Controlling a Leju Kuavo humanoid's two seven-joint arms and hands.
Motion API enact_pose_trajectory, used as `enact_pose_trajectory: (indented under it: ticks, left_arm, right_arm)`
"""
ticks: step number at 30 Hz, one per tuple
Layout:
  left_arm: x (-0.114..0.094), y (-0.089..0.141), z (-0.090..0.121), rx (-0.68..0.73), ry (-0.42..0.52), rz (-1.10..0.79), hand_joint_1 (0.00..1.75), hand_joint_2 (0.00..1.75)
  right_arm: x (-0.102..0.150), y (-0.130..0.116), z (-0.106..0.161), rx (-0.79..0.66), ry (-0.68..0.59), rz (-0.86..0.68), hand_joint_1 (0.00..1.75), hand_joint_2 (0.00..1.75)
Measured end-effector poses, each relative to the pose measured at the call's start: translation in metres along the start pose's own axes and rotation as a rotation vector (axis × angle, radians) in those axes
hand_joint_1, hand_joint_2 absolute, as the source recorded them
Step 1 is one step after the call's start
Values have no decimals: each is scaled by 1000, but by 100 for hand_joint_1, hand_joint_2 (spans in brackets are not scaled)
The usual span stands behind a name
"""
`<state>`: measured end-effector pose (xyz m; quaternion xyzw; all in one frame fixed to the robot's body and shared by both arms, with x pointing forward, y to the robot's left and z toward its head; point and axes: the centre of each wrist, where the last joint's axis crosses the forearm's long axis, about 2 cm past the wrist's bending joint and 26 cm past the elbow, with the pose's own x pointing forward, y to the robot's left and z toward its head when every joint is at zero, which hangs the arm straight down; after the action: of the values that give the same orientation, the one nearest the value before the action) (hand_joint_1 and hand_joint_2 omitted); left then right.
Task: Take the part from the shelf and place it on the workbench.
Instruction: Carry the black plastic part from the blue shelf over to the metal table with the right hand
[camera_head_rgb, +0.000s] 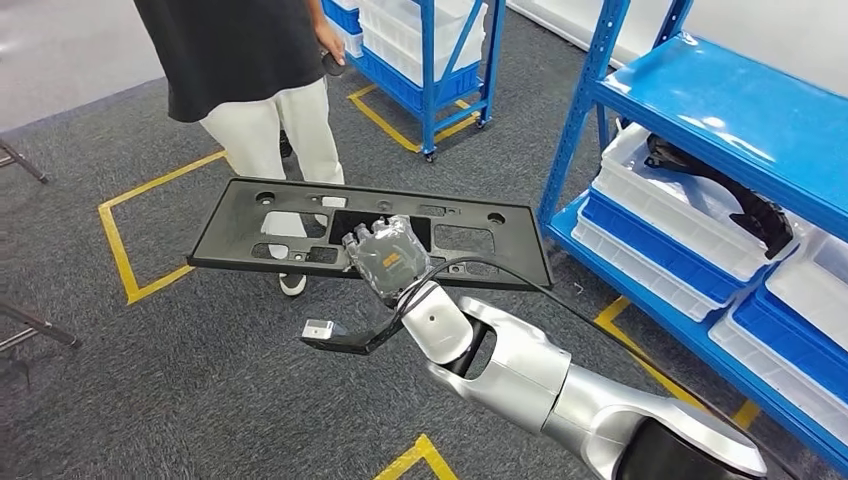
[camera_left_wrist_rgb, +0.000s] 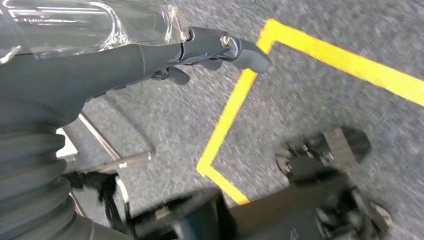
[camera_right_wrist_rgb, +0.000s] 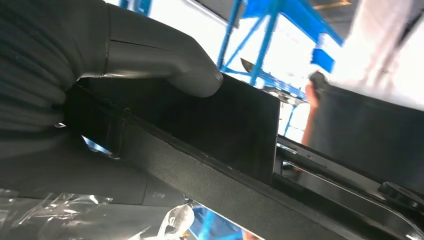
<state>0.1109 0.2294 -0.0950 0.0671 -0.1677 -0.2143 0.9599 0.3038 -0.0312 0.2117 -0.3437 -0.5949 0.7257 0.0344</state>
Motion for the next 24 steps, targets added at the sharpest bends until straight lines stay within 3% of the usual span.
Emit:
enact_pose_trajectory:
  ticks: [24]
  left_arm:
    - [-1, -1, 0, -16, 9, 9, 0, 175]
  right_arm:
    - [4, 0, 1, 0, -18, -5, 175, 175]
